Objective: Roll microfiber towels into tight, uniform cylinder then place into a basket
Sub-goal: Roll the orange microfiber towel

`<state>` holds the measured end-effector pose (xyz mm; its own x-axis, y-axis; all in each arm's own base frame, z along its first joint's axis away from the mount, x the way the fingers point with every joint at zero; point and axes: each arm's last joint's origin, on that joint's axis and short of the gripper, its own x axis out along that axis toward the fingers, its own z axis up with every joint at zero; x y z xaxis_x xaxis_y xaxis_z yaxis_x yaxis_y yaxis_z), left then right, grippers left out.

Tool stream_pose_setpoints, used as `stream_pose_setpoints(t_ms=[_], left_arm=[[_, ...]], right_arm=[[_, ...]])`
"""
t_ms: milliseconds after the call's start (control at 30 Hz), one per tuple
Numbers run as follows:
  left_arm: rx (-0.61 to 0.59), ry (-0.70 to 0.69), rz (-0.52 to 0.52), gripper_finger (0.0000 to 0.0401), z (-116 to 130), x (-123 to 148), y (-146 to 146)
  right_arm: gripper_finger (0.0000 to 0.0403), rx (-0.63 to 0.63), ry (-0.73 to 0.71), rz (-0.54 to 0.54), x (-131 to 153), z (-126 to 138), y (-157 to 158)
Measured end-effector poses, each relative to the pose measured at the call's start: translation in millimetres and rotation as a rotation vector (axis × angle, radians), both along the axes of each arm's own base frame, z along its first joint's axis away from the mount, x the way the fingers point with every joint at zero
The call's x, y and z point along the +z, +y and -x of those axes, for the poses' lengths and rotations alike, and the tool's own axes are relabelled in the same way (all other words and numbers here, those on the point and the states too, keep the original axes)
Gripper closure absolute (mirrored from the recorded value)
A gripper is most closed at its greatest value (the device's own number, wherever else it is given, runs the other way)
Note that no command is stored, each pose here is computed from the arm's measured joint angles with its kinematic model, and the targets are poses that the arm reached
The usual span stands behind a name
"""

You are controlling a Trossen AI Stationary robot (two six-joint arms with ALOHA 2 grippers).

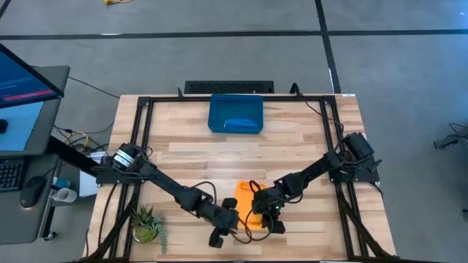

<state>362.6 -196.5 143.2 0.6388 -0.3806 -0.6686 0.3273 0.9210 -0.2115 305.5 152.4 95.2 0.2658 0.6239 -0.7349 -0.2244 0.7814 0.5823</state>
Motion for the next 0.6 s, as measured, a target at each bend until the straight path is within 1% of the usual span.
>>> stream_pose_setpoints(t_ms=[167,233,300,367,467,600], left_arm=[[0.038,0.059,0.014,0.034,-5.6,-10.8,12.3],[0.037,0.059,0.024,0.034,-8.0,-13.8,13.8],[0.038,0.072,0.01,0.034,-7.5,-16.7,14.9],[0.046,0.054,-0.018,0.034,-8.9,-16.4,17.3],[0.12,0.055,-0.049,0.034,-10.6,-17.4,23.4],[0.196,0.093,-0.028,0.034,-12.4,-19.3,31.6]], right_arm=[[0.0389,0.0,0.0,0.001,0.0,0.0,0.0],[0.0386,0.0,0.001,0.001,-0.1,0.1,-0.1],[0.0385,-0.001,-0.002,0.0,0.1,-0.2,-0.1],[0.0386,-0.001,-0.001,0.001,0.0,-0.1,-0.1],[0.0389,-0.001,-0.003,0.0,0.2,-0.3,0.0],[0.0385,-0.001,-0.003,0.0,0.2,-0.4,0.0]])
